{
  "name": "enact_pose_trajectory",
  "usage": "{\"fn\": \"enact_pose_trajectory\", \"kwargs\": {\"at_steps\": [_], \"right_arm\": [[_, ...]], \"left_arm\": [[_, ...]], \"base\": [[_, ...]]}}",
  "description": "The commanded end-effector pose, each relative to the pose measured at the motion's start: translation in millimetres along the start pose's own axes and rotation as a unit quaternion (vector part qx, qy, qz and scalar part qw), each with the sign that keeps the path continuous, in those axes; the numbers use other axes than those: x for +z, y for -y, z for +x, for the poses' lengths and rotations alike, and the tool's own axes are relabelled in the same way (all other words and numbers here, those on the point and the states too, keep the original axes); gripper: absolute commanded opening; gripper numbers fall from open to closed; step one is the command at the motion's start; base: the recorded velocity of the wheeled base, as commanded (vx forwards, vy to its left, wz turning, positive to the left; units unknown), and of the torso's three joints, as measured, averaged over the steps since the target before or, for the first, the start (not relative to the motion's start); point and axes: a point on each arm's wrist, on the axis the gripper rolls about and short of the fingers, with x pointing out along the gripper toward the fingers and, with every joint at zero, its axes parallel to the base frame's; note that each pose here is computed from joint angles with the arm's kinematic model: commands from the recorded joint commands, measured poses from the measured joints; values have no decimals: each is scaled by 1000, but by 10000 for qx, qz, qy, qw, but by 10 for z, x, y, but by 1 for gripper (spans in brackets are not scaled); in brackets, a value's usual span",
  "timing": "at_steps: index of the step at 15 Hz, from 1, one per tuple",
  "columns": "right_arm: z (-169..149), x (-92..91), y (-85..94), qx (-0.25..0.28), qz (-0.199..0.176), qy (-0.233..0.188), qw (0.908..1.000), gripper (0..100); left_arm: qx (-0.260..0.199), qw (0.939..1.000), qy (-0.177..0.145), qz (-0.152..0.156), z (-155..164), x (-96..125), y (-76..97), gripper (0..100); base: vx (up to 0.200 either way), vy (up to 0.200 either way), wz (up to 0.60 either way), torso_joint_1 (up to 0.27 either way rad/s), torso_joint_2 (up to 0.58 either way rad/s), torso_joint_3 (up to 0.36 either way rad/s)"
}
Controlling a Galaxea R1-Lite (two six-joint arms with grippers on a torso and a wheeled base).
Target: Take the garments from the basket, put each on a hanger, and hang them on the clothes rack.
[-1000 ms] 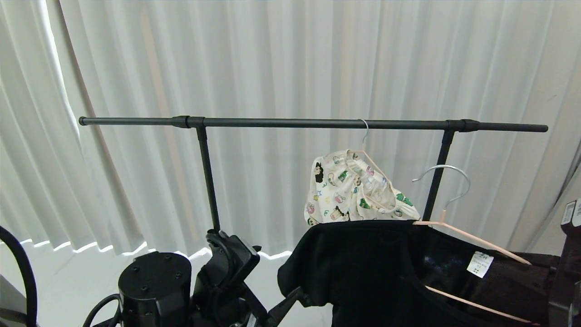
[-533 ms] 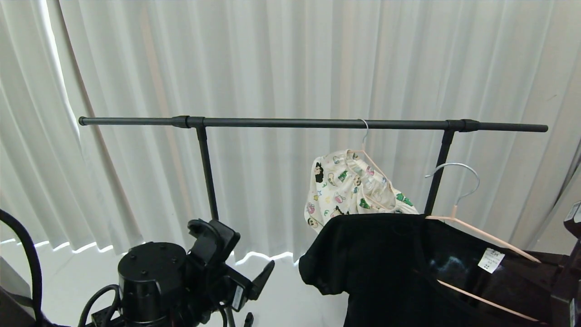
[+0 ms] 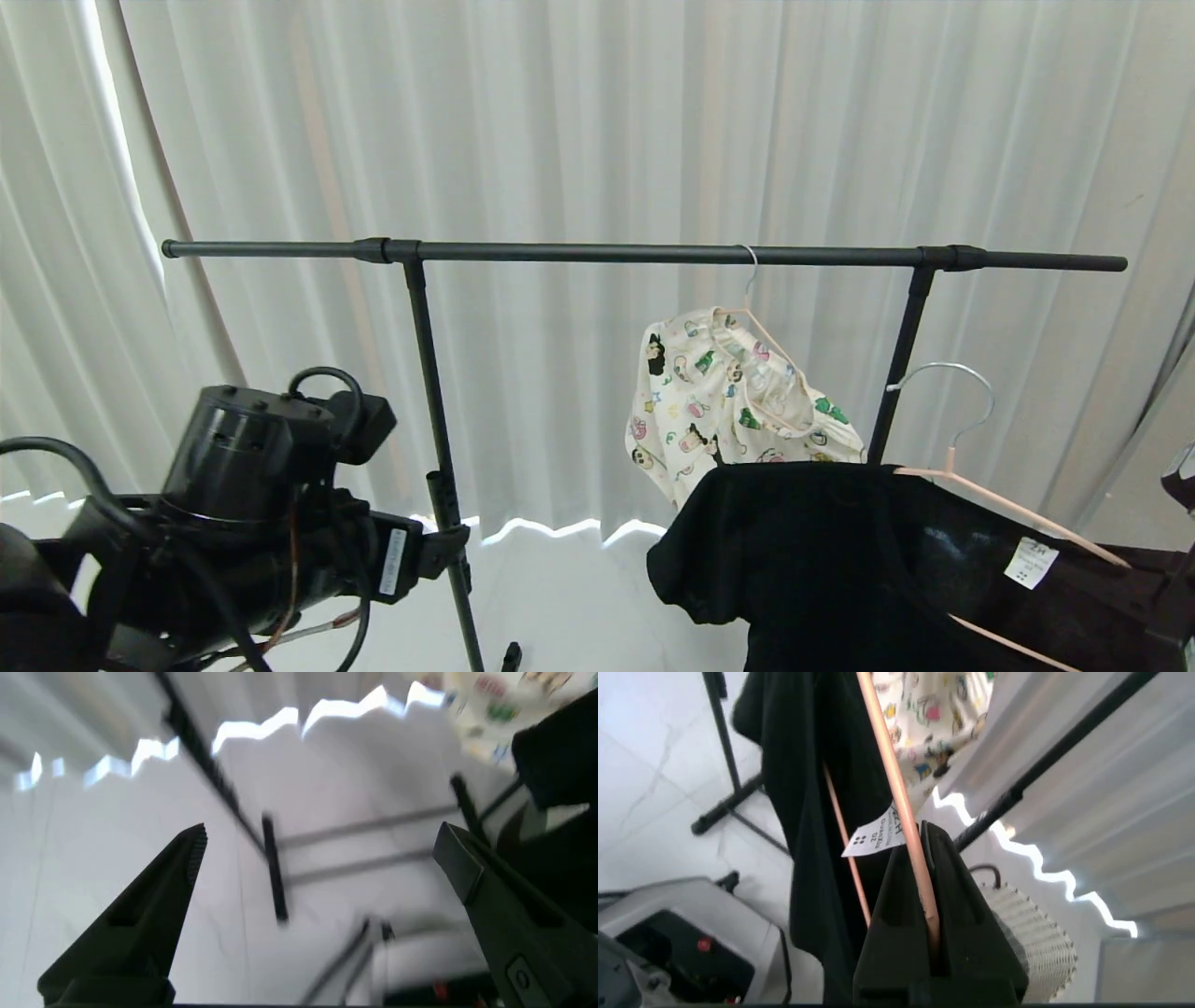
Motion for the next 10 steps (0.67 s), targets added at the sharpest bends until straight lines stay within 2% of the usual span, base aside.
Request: {"fn": "enact_pose_trajectory", "kwargs": {"at_steps": [1, 4, 5, 8, 10], "right_arm": [[3, -7, -1, 9, 1, -43, 10000, 0], [38, -30, 10, -15, 102, -218, 9997, 0], [79, -37, 23, -121, 249, -342, 9990, 0], [218, -40, 53, -464, 749, -615, 9942, 0], [289, -5, 67, -506, 924, -511, 9931, 0]], "left_arm": [[154, 9978, 506, -409, -356, 108, -150, 100], [364, 9986, 223, -314, -353, -146, -178, 100], [383, 9991, 164, -84, -383, -243, -188, 100], [547, 9983, 195, -40, -432, -321, -214, 100], [568, 9981, 219, -37, -440, -310, -215, 100]], "base": [[0, 0, 0, 0, 0, 0], [0, 0, 0, 0, 0, 0], [0, 0, 0, 0, 0, 0], [0, 0, 0, 0, 0, 0], [0, 0, 0, 0, 0, 0]]}}
